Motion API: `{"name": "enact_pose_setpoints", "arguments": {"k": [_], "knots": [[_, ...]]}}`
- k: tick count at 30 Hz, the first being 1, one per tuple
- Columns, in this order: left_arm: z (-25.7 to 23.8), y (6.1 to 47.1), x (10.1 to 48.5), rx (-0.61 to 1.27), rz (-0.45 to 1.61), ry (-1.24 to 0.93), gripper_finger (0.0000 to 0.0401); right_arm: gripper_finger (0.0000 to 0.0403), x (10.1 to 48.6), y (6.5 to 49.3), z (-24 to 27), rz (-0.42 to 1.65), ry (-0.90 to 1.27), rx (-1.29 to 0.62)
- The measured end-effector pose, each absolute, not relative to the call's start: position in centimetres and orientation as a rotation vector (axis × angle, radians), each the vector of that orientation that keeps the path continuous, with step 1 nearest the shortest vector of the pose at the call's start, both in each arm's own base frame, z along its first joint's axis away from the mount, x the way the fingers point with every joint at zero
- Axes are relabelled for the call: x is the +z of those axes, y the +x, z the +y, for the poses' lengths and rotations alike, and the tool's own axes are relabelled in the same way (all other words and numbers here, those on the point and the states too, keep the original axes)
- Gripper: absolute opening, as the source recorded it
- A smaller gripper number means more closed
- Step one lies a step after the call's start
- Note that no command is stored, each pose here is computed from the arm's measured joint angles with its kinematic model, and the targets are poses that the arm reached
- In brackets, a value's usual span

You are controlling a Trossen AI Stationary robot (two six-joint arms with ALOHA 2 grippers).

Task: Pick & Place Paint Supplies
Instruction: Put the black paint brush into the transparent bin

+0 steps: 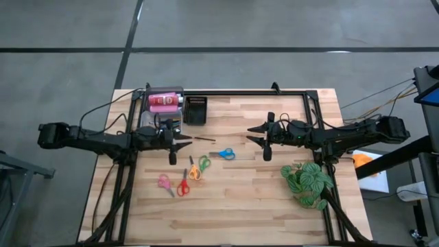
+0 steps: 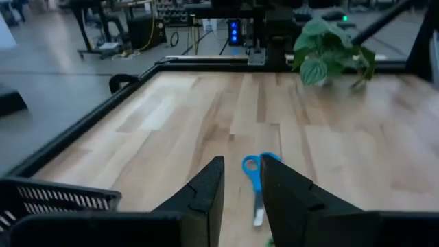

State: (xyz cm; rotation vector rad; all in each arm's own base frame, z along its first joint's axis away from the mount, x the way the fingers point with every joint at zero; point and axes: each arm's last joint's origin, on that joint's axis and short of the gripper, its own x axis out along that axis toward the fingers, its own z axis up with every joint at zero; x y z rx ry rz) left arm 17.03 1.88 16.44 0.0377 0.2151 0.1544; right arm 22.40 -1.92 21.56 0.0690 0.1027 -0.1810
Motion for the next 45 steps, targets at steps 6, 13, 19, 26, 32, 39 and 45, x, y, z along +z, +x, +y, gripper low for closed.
{"name": "enact_pose_setpoints", "arguments": {"k": [6, 13, 19, 26, 32, 39, 45], "knots": [[1.9, 17.2, 16.9, 0.170, 0.164, -0.141, 0.0095, 0.0141, 21.6, 22.4, -1.9, 0.103, 0.068, -0.181], [1.9, 17.1, 16.8, 0.180, 0.166, -0.153, 0.0095, 0.0141, 21.6, 22.4, -1.9, 0.102, 0.067, -0.181], [1.9, 17.3, 17.3, 0.180, 0.141, -0.178, 0.0095, 0.0141, 21.6, 22.4, -1.9, 0.102, 0.069, -0.181], [2.1, 19.2, 20.4, 0.184, 0.308, -0.165, 0.0095, 0.0141, 21.6, 22.4, -1.9, 0.103, 0.066, -0.181], [2.6, 22.3, 23.4, 0.247, 0.635, -0.125, 0.0095, 0.0141, 21.6, 22.4, -1.9, 0.103, 0.067, -0.181], [3.7, 26.6, 21.6, 0.174, 0.978, 0.088, 0.0095, 0.0141, 21.6, 22.4, -1.9, 0.103, 0.069, -0.181], [5.9, 29.8, 19.3, 0.196, 1.077, 0.080, 0.0095, 0.0141, 21.6, 22.4, -1.9, 0.102, 0.067, -0.182]]}}
